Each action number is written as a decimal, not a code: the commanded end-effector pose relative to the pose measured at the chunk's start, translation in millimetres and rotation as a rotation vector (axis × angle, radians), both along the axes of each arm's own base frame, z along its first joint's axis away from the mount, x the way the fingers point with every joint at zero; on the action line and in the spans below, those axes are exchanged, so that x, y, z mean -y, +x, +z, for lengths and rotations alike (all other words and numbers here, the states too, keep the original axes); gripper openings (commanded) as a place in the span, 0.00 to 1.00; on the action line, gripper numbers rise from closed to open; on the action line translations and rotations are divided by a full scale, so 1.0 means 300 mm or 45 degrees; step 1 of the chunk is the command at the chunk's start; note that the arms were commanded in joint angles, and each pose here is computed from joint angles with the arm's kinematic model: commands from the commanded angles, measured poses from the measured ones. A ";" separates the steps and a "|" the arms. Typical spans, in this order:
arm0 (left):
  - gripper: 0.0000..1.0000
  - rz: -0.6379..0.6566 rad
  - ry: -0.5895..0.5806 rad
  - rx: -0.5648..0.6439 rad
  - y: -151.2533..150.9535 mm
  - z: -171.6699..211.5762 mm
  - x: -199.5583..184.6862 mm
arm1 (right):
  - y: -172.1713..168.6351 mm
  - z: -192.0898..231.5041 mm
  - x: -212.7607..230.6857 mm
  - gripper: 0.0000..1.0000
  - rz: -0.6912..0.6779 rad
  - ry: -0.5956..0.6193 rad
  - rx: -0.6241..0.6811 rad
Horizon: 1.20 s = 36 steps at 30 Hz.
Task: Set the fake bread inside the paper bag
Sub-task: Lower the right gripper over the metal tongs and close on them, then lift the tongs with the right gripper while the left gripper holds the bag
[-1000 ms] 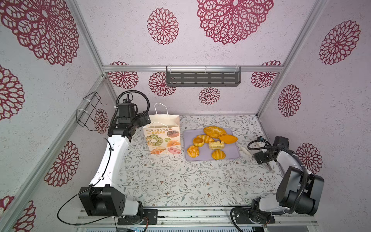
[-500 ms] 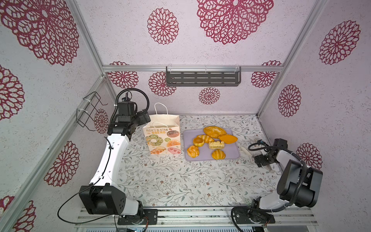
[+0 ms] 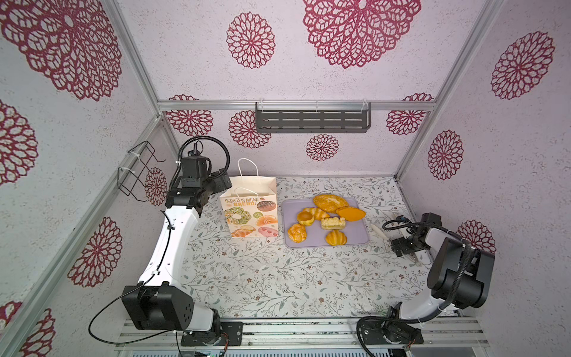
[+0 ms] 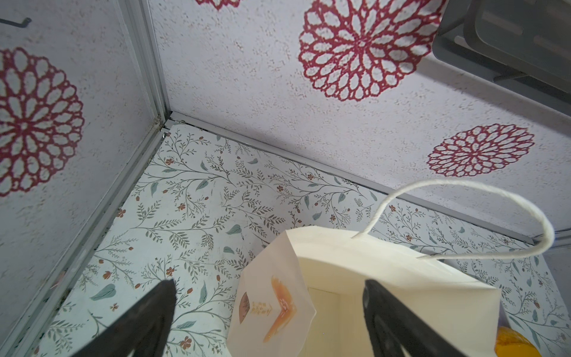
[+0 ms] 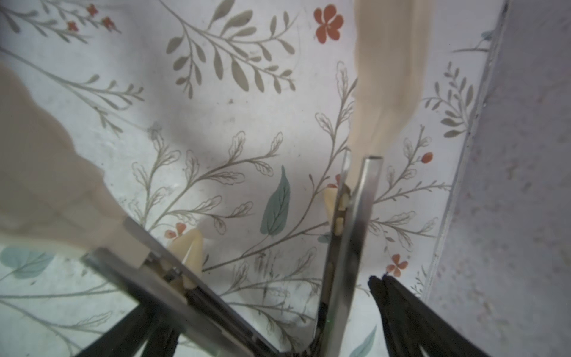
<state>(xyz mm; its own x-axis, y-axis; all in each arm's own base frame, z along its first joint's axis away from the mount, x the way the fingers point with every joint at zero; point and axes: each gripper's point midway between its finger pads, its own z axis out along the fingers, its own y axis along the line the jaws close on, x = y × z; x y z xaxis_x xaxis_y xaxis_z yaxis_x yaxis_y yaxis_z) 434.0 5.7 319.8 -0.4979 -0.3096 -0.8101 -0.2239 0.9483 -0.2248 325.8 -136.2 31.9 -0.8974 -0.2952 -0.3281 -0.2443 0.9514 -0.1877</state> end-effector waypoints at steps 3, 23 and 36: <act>0.97 -0.012 0.004 0.005 0.004 -0.003 0.006 | 0.043 0.034 0.002 0.99 -0.039 0.036 0.075; 0.97 -0.010 0.009 0.020 -0.015 -0.006 0.004 | 0.105 0.029 -0.021 0.96 -0.124 0.159 0.062; 0.97 -0.001 -0.004 0.064 -0.039 0.000 0.002 | 0.086 0.038 -0.064 0.88 -0.184 0.179 0.022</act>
<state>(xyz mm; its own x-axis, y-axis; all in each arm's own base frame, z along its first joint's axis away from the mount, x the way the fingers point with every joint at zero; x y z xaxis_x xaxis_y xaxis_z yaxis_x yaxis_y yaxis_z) 423.4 6.0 308.4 -0.4971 -0.3096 -0.8106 -0.2243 0.9483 -0.2246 354.3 -123.5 32.5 -0.9208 -0.1476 -0.3610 -0.1321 0.9889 -0.0673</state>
